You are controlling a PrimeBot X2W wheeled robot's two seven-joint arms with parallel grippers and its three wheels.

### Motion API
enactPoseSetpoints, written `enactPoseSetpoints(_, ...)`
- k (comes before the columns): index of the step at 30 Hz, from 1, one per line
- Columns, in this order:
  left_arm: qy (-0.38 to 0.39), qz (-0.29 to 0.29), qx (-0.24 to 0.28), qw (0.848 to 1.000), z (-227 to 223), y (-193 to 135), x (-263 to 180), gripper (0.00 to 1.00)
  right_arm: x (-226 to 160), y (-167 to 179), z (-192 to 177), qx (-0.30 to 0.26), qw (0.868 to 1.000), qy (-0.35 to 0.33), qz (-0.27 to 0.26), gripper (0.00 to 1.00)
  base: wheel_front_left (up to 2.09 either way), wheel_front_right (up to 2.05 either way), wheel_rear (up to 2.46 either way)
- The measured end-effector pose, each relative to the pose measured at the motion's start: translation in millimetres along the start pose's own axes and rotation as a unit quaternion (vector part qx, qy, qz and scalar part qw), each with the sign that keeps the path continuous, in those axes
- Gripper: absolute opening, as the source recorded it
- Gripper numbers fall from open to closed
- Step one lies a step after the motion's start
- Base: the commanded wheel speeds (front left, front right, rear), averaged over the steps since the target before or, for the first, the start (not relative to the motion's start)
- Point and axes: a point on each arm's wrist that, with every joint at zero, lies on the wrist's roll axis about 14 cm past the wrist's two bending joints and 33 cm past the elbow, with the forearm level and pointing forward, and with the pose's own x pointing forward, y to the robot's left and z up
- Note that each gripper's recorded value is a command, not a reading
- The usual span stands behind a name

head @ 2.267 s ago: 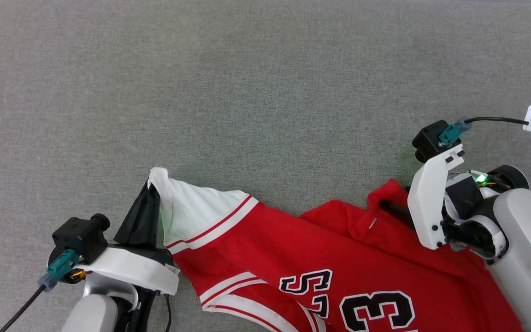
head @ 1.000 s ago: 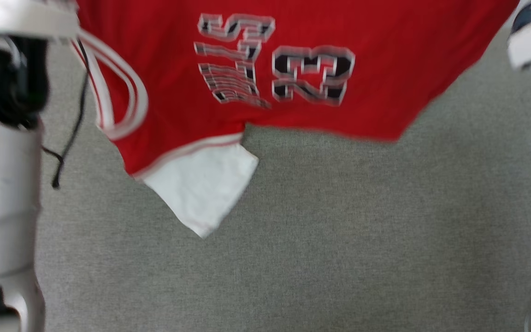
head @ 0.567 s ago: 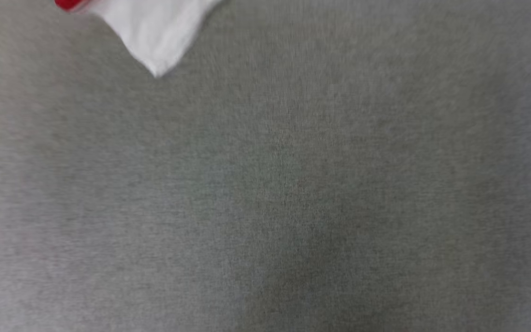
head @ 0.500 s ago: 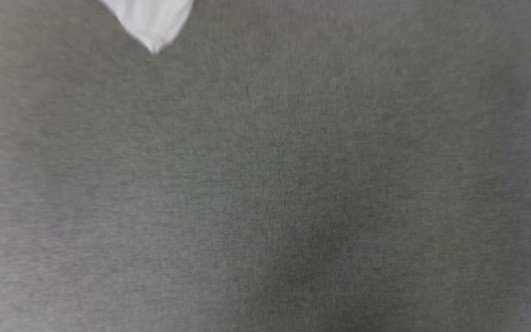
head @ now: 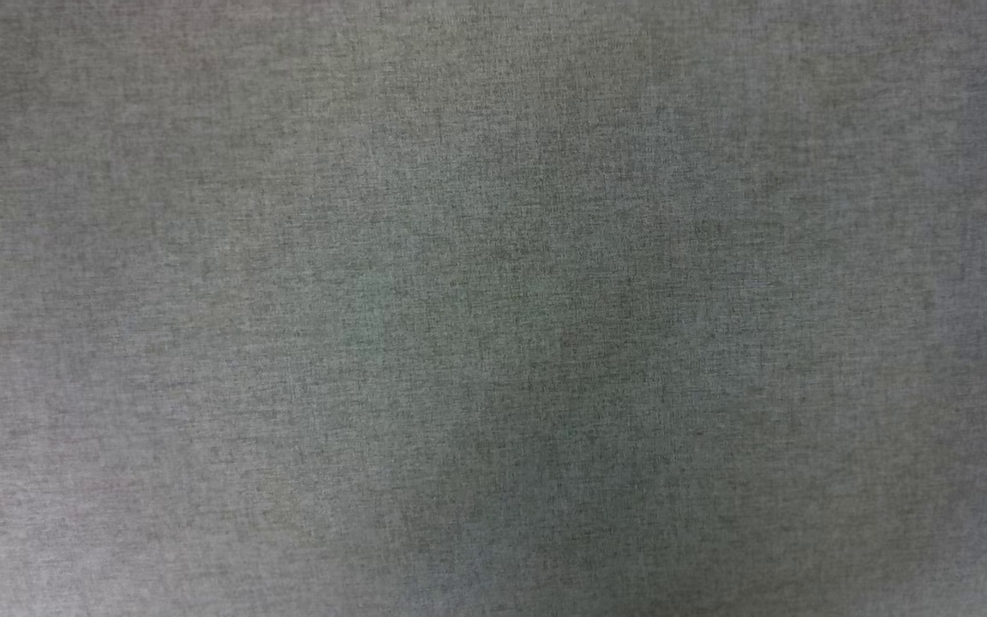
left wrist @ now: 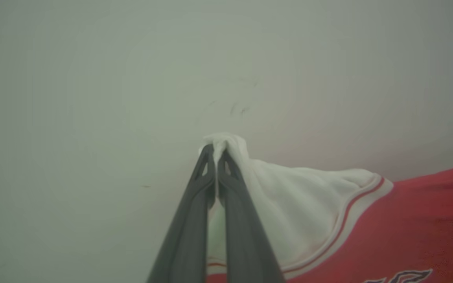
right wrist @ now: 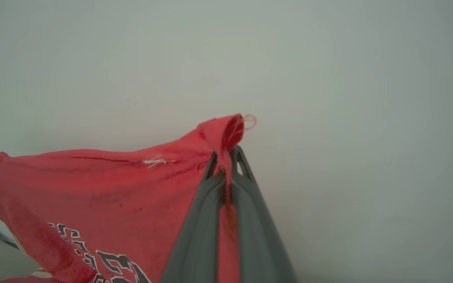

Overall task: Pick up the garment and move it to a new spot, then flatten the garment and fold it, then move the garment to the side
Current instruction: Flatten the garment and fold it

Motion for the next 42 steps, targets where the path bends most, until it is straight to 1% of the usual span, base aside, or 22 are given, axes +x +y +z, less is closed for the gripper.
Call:
enactPoseSetpoints(3, 0.027, 0.007, -0.016, 0.999, -25, 0, -4, 0.0, 0, -1, -33, 0.003, 0.999, 0.043, -0.003, 0.0, 0.0, 0.0, 0.0)
enactPoseSetpoints(7, 0.067, 0.009, -0.039, 0.997, -55, -6, -22, 0.0, -9, 0, -61, 0.011, 0.996, 0.084, -0.006, 0.0, 0.0, 0.0, 0.0)
enactPoseSetpoints(11, 0.111, 0.014, -0.061, 0.992, -81, -10, -53, 0.0, -39, -2, -105, 0.01, 0.987, 0.159, -0.012, 0.0, 0.0, 0.0, 0.0)
enactPoseSetpoints(14, 0.139, 0.02, -0.076, 0.987, -93, -11, -82, 0.0, -63, 3, -119, 0.017, 0.982, 0.189, -0.01, 0.0, 0.0, 0.0, 0.0)
enactPoseSetpoints(17, 0.17, 0.025, -0.087, 0.981, -104, -12, -118, 0.0, -98, 8, -139, 0.022, 0.974, 0.226, -0.008, 0.0, 0.0, 0.0, 0.0)
enactPoseSetpoints(20, 0.195, 0.035, -0.096, 0.976, -109, -8, -158, 0.0, -128, 11, -142, 0.028, 0.97, 0.24, -0.007, 0.0, 0.0, 0.0, 0.0)
enactPoseSetpoints(21, 0.201, 0.036, -0.092, 0.975, -107, -6, -170, 0.0, -138, 12, -142, 0.029, 0.97, 0.242, -0.006, 0.0, 0.0, 0.0, 0.0)
enactPoseSetpoints(30, 0.227, 0.054, -0.095, 0.968, -81, 7, -272, 0.0, -234, 18, -138, 0.042, 0.964, 0.261, -0.002, 0.0, 0.0, 0.0, 0.0)
enactPoseSetpoints(35, 0.233, 0.074, -0.103, 0.964, -68, 5, -330, 0.0, -287, 21, -134, 0.05, 0.965, 0.258, -0.001, 0.0, 0.0, 0.0, 0.0)
enactPoseSetpoints(38, 0.242, 0.091, -0.109, 0.96, -65, 4, -367, 0.0, -318, 24, -136, 0.057, 0.963, 0.262, 0.0, 0.0, 0.0, 0.0, 0.0)
enactPoseSetpoints(42, 0.246, 0.112, -0.117, 0.956, -54, 2, -404, 0.0, -357, 24, -141, 0.065, 0.96, 0.271, -0.004, 0.0, 0.0, 0.0, 0.0)
